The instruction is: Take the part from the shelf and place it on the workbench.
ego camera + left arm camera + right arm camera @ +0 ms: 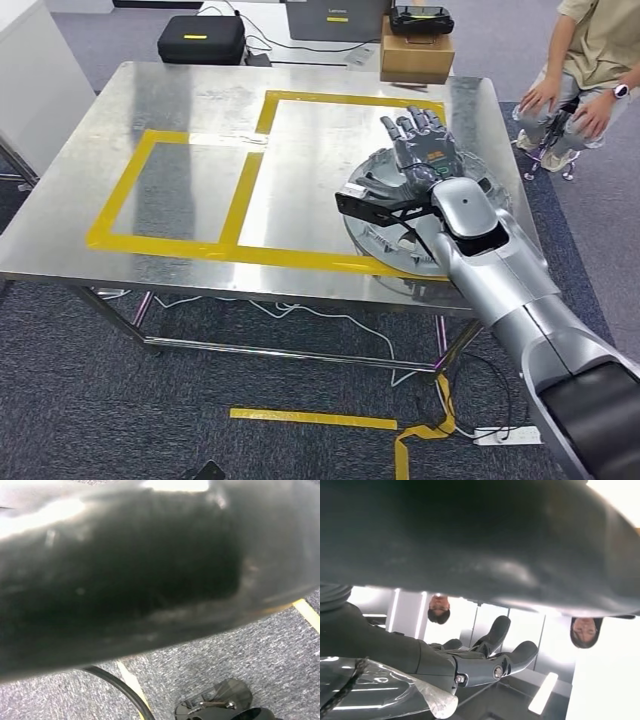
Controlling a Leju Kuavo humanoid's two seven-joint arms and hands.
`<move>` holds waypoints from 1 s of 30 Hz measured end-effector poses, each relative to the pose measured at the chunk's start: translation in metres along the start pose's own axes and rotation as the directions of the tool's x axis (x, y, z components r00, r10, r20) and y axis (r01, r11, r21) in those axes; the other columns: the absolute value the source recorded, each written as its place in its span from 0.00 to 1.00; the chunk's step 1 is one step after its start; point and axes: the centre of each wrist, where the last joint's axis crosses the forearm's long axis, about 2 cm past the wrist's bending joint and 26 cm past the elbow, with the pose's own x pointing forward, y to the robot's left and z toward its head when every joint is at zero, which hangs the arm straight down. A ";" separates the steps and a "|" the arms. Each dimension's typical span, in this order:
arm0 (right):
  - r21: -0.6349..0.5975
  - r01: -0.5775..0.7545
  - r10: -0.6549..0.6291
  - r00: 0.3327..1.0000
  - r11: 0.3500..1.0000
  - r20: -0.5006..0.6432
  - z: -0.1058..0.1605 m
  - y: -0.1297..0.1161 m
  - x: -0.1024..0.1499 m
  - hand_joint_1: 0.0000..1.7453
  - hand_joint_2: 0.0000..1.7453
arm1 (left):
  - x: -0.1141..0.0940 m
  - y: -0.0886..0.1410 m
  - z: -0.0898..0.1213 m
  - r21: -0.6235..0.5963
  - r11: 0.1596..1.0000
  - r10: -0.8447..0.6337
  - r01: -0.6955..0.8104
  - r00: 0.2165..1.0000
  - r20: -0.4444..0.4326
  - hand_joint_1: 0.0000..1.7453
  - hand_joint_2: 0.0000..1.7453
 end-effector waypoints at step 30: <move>-0.092 -0.048 0.047 0.999 0.995 -0.013 0.027 -0.019 0.063 0.00 0.00 | 0.022 -0.010 -0.009 0.052 0.999 0.010 -0.010 1.000 0.009 0.00 0.00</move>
